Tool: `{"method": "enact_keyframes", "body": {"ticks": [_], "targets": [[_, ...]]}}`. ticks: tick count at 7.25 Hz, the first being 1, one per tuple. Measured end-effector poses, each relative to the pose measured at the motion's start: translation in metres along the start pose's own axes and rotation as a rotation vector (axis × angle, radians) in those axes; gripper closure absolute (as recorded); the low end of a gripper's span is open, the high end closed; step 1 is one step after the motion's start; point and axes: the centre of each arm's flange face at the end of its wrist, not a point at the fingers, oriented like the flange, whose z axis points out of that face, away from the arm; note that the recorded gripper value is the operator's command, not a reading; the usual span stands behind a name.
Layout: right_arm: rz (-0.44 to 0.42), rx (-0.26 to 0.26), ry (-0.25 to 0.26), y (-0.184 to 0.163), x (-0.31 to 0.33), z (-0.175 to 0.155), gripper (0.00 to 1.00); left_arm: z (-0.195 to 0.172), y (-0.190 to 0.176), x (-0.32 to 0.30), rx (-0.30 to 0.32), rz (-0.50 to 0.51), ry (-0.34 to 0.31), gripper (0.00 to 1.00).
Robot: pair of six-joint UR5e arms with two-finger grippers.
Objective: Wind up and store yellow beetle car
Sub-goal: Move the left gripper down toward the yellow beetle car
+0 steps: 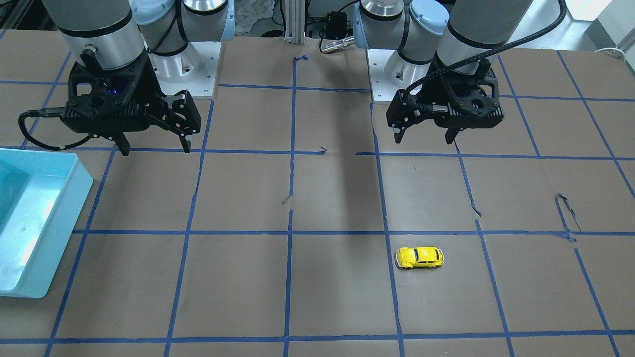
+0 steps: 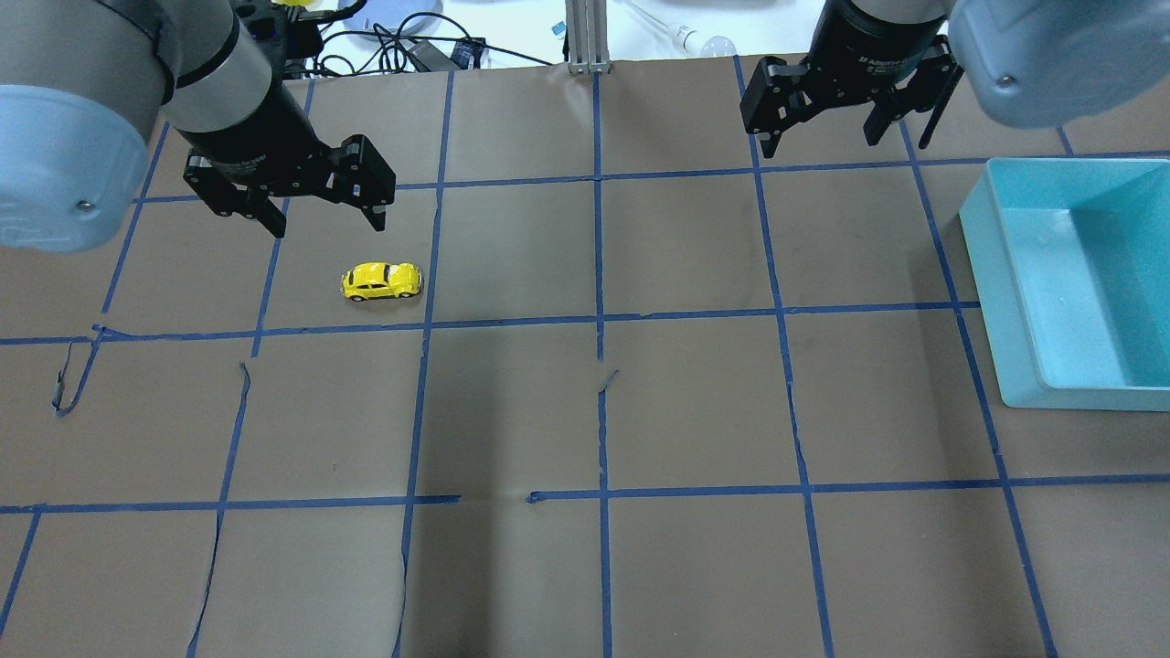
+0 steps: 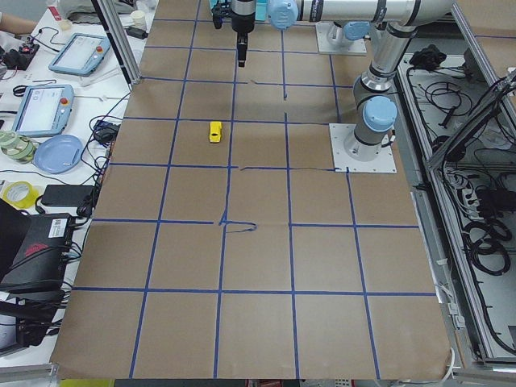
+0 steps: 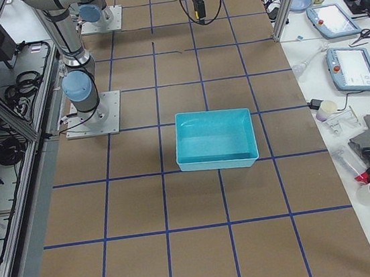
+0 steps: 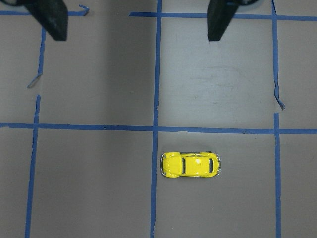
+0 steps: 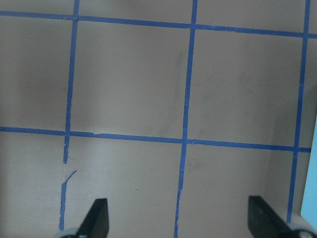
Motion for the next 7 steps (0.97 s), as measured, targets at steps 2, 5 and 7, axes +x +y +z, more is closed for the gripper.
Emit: {"method": "enact_keyframes", "body": {"ticks": [2, 5, 7], "targets": [[0.000, 0.000, -0.004, 0.0000, -0.0005, 0.0000, 0.00, -0.0019, 0.0002, -0.0013, 0.004, 0.015, -0.011, 0.00], [0.000, 0.000, -0.005, -0.0001, -0.0005, 0.0000, 0.00, -0.0046, 0.0004, -0.0050, 0.003, 0.044, -0.048, 0.00], [0.000, 0.001, -0.006, -0.0001, -0.0006, -0.0001, 0.00, -0.0054, -0.0008, -0.0075, 0.004, 0.042, -0.045, 0.00]]}}
